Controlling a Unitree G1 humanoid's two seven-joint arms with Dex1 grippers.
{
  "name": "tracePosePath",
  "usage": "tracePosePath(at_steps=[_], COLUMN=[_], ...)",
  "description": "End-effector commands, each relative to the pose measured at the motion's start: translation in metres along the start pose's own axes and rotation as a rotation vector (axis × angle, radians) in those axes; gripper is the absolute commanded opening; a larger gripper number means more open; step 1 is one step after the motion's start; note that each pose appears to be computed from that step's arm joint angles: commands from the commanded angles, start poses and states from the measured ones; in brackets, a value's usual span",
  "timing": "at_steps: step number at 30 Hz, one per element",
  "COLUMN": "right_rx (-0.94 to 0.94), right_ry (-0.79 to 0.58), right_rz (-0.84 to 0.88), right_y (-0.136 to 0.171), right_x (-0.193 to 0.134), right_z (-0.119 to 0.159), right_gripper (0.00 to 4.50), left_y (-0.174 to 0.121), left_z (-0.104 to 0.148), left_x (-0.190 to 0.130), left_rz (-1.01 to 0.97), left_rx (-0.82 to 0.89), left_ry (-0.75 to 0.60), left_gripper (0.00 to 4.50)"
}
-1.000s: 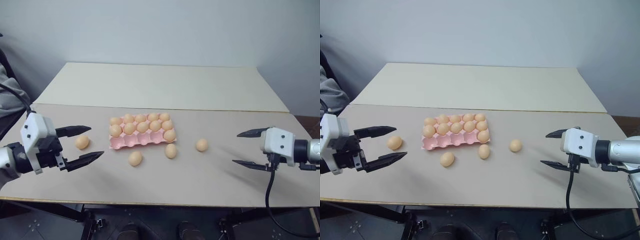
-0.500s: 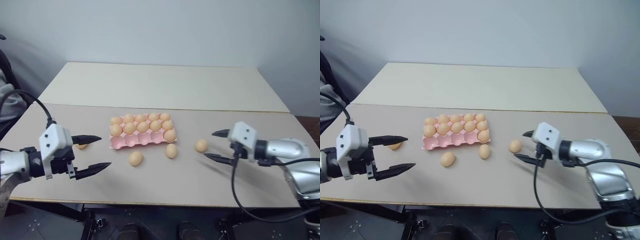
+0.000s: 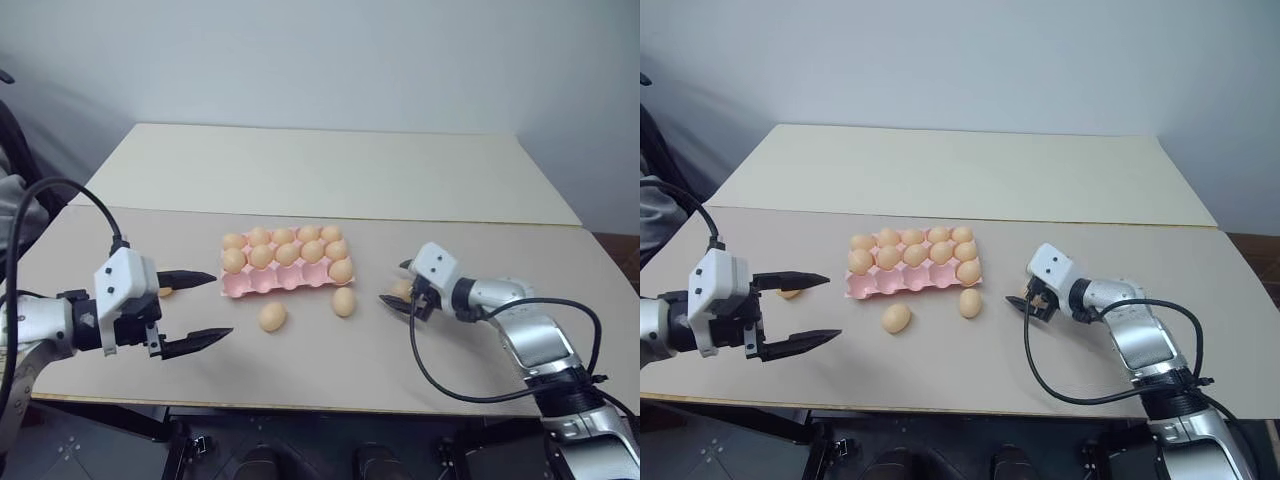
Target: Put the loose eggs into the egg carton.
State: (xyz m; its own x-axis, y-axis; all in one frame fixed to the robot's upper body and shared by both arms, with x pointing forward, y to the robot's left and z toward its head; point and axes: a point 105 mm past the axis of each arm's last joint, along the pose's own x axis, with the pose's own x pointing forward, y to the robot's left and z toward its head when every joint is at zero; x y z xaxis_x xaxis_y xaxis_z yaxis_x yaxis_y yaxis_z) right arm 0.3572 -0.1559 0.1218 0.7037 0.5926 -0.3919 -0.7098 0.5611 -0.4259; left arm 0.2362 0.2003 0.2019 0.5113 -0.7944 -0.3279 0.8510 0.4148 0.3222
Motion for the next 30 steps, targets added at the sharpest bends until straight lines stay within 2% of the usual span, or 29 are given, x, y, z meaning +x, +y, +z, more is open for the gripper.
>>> tracePosePath(at_steps=[1, 9, 12, 16, 22, 25, 30], right_rx=[-0.024, 0.018, 0.009, 0.015, -0.002, -0.036, -0.067], right_ry=[-0.028, -0.01, -0.005, 0.021, 0.013, -0.03, -0.163], right_rz=[-0.036, 0.008, 0.014, 0.015, -0.018, -0.035, -0.078], right_y=[-0.011, -0.005, -0.002, -0.001, -0.004, -0.007, -0.011], right_x=[0.0, -0.001, -0.001, -0.001, -0.004, -0.006, -0.004], right_z=[0.011, 0.003, 0.0, -0.006, -0.004, 0.011, 0.064], right_gripper=[4.5, 4.5, 3.97, 2.69, 2.63, 2.63, 2.63], left_y=[0.001, 0.001, 0.0, 0.0, 0.001, 0.003, 0.008], left_z=[0.007, 0.004, 0.004, 0.004, 0.003, 0.001, -0.01], left_x=[-0.002, -0.001, 0.0, 0.001, 0.0, -0.003, -0.018], left_rz=[0.005, 0.012, 0.014, 0.016, 0.02, 0.033, 0.076], left_rx=[0.046, 0.044, 0.045, 0.046, 0.045, 0.044, 0.029], left_ry=[0.002, 0.007, 0.01, 0.01, 0.013, 0.024, 0.09], left_gripper=[4.45, 4.45, 4.5, 4.5, 4.5, 4.5, 4.5])
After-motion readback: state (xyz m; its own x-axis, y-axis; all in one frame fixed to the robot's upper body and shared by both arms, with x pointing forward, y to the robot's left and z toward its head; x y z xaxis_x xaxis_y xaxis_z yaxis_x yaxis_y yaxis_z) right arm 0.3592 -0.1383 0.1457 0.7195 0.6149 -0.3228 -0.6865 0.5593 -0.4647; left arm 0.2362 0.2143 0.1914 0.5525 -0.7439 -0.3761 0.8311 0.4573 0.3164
